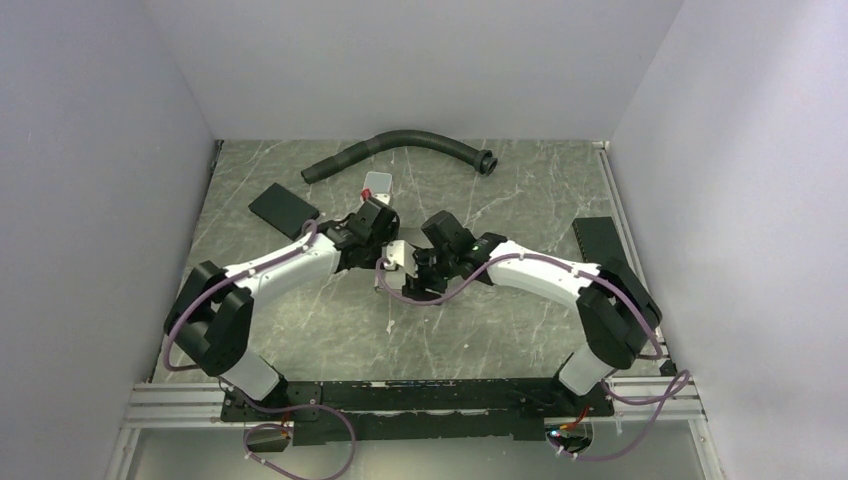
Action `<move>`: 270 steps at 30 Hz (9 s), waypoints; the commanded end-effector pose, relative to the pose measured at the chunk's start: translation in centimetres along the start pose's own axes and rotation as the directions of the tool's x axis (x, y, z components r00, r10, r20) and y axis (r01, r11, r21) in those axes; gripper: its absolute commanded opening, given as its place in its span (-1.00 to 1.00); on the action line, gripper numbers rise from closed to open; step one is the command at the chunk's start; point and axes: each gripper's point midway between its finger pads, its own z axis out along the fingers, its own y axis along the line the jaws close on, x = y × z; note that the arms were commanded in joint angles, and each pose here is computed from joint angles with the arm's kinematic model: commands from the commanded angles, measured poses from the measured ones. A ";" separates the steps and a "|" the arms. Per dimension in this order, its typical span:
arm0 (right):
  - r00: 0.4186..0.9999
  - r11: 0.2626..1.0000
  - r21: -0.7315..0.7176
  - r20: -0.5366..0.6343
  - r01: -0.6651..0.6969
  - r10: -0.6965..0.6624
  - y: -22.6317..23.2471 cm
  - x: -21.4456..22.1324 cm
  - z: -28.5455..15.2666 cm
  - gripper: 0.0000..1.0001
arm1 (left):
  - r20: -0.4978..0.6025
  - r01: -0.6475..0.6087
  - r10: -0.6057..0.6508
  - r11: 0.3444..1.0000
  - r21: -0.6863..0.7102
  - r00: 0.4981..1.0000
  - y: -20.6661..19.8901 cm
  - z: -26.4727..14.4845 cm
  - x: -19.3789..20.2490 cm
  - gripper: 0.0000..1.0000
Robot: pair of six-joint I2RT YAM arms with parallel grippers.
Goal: Fold the paper box
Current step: Fold the paper box at the center of the board, then pick up the product from the center of the board, then place the product in the paper box, then close the paper box at the center of the board.
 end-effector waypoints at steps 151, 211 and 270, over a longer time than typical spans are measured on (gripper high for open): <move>0.935 0.981 -0.067 0.295 -0.183 0.195 -3.6 2.1 -13.7 0.35 | 0.248 -0.752 0.710 0.627 0.202 0.659 -5.9 -0.1 -1.8 0.26; 0.794 0.808 0.124 0.318 -0.576 0.517 -11.7 2.2 -4.6 -1.00 | 0.427 -0.181 -0.058 0.848 0.498 0.902 1.6 0.4 -5.0 -0.71; 0.684 0.646 0.251 0.409 -0.721 0.605 -13.4 1.6 -6.7 -1.00 | 0.430 -0.152 0.000 0.935 0.320 0.903 -3.3 1.7 -3.5 -1.00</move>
